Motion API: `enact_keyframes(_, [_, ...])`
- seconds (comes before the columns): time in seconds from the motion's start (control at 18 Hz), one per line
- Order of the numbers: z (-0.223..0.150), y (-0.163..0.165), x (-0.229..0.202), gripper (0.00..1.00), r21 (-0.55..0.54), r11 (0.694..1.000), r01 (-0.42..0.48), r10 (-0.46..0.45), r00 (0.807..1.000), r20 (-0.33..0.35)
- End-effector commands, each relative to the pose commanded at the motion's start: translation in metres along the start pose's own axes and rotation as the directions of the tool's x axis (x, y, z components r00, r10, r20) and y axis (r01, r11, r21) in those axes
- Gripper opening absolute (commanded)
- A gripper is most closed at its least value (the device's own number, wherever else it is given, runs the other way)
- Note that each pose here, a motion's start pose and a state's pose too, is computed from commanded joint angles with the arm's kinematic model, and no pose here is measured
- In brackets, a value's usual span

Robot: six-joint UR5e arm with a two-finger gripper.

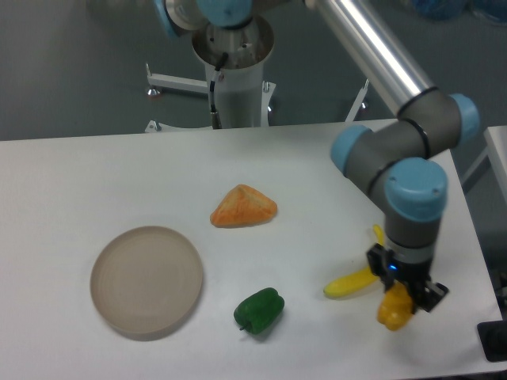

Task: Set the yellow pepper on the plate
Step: 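Lift the held yellow pepper and carry it toward the beige plate, then lower the yellow pepper with the gripper onto the beige plate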

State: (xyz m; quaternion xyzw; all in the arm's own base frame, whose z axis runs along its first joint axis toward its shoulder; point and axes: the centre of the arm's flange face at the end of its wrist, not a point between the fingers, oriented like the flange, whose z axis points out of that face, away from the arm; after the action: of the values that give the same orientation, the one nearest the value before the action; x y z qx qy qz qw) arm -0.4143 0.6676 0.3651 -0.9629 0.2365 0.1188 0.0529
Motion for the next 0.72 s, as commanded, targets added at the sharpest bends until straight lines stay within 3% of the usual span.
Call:
enact_keyframes(0.28, [-0.034,-0.040,0.060,0.60,-0.029,0.997,0.075,-0.078,0.993,-0.089])
enact_keyframes(0.72, [-0.049,-0.129,0.172,0.60,-0.042,0.975,0.220,-0.224,0.966,-0.131])
